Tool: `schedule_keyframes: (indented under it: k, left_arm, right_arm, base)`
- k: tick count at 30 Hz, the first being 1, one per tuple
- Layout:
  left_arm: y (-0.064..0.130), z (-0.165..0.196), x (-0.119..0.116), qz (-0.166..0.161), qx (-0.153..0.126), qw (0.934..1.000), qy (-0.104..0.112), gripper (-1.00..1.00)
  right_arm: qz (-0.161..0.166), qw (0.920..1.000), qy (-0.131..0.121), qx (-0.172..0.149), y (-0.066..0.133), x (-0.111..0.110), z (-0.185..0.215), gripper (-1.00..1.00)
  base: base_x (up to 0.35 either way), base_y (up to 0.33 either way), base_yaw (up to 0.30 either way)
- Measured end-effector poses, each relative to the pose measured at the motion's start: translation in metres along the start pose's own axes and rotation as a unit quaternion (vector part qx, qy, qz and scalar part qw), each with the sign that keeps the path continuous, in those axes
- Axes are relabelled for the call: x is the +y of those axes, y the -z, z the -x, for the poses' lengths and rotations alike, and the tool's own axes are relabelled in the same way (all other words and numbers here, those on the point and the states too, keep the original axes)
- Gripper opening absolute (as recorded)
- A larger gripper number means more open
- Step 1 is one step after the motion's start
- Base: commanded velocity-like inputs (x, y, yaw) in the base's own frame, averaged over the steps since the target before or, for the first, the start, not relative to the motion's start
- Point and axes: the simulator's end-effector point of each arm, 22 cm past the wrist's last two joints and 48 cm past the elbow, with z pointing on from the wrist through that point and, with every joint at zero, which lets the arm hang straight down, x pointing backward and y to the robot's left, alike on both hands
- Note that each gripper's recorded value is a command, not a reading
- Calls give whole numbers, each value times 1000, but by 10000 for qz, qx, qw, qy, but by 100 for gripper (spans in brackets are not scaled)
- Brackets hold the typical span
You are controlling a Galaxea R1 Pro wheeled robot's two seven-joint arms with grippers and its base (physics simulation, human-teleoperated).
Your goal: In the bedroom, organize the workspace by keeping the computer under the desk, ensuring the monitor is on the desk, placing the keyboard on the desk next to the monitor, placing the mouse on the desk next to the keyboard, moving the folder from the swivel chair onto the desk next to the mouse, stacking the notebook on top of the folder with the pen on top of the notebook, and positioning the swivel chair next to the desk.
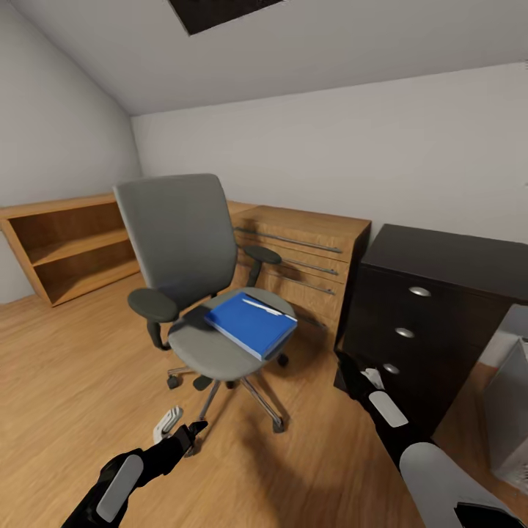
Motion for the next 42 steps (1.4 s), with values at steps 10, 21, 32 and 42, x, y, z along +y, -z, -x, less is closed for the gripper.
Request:
schedule_keyframes:
  k: [10,21,32,42]
  left_arm:
    - [0,-2,2,18,15,10000,3,100]
    - [1,-3,4,43,11,10000,15,100]
    - [0,-3,6,88,-18,10000,-33,100]
    - [4,2,3,26,-64,10000,-9,100]
  right_arm:
    - [-249,9977,553,297,9,-33,-28,100]
    - [-693,9861,1333,717,34,-100,-67,100]
    - [-814,9781,1734,813,39,-116,-67,100]
    - [-960,9717,2038,713,50,-136,-37,100]
  base:
    - [-107,-45,-1]
    - [-12,-5,-68]
    - [-57,-81,-4]
    - [-80,-95,0]
